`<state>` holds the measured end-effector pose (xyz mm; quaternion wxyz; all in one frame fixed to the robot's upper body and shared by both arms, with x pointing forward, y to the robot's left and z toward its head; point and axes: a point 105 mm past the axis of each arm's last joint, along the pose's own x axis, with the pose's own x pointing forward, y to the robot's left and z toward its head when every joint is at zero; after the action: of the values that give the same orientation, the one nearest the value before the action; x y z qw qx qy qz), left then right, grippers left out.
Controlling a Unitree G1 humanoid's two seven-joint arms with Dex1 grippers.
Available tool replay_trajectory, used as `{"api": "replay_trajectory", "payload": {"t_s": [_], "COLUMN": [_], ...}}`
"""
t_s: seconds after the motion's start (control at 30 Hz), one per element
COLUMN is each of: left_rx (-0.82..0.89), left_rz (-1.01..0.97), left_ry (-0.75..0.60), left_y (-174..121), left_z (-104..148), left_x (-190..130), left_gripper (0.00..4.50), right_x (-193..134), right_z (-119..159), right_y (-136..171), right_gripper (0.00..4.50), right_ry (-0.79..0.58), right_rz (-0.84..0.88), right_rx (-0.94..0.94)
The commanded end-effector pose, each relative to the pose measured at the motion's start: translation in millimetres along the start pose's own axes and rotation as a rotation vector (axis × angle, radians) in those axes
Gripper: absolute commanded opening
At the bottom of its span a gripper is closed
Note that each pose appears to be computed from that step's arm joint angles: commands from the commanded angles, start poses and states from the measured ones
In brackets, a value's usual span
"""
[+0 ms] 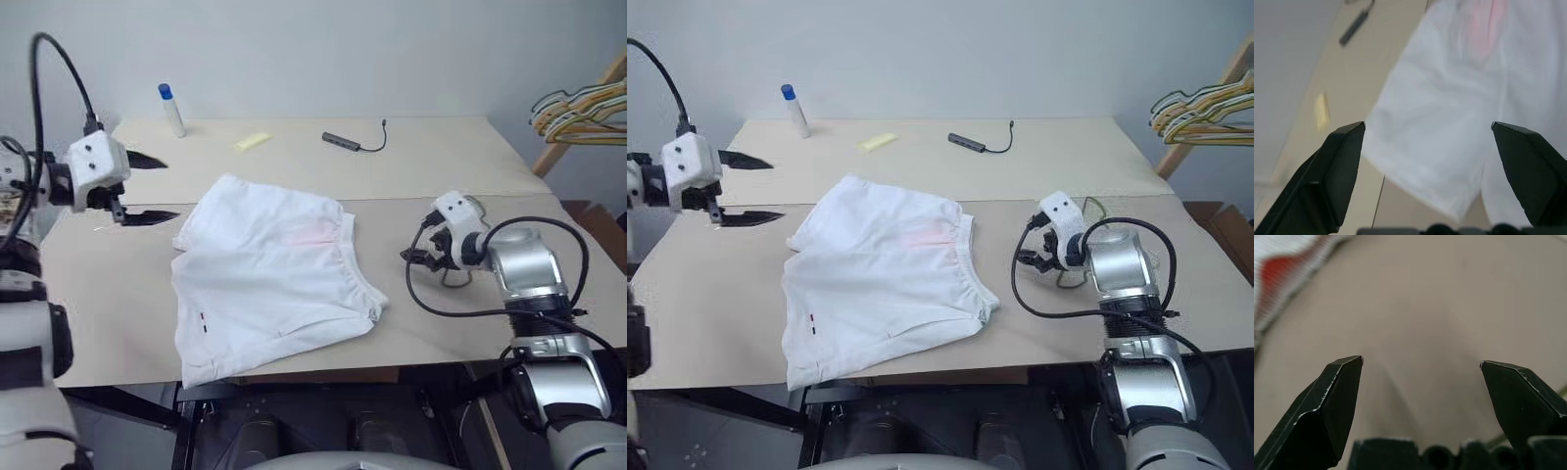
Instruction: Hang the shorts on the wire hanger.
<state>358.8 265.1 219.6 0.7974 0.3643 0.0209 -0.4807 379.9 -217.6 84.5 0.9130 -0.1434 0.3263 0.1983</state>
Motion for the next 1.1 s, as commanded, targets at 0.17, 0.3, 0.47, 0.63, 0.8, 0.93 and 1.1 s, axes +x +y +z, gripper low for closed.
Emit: {"api": "replay_trajectory", "payload": {"t_s": [0.17, 0.3, 0.47, 0.63, 0.8, 0.93, 1.1], "left_rx": [-0.068, -0.097, -0.107, -0.119, -0.198, -0.237, -0.256], "left_rz": [-0.081, -0.11, -0.117, -0.117, -0.119, -0.123, -0.105], "left_ry": [-0.303, -0.32, -0.336, -0.354, -0.464, -0.493, -0.517], "left_y": [-34, -55, -66, -72, -85, -99, -106], "left_z": [51, 55, 65, 71, 85, 90, 98], "left_x": [6, 11, 13, 14, 24, 35, 43], "left_gripper": [4.5, 4.5, 4.5, 4.5, 4.5, 4.5, 4.5], "right_x": [-2, -6, -21, -37, -28, -10, 10], "right_z": [-12, -41, -55, -32, -12, -12, -20], "right_y": [-23, -29, -38, -41, -43, -54, -57], "right_gripper": [4.45, 4.45, 4.45, 4.45, 4.45, 4.45, 4.45], "right_ry": [-0.03, 0.056, 0.098, -0.016, -0.098, -0.094, -0.057], "right_rz": [-0.06, -0.098, -0.126, -0.088, -0.093, -0.179, -0.227], "right_rx": [0.193, 0.139, 0.075, 0.145, 0.253, 0.328, 0.396]}}
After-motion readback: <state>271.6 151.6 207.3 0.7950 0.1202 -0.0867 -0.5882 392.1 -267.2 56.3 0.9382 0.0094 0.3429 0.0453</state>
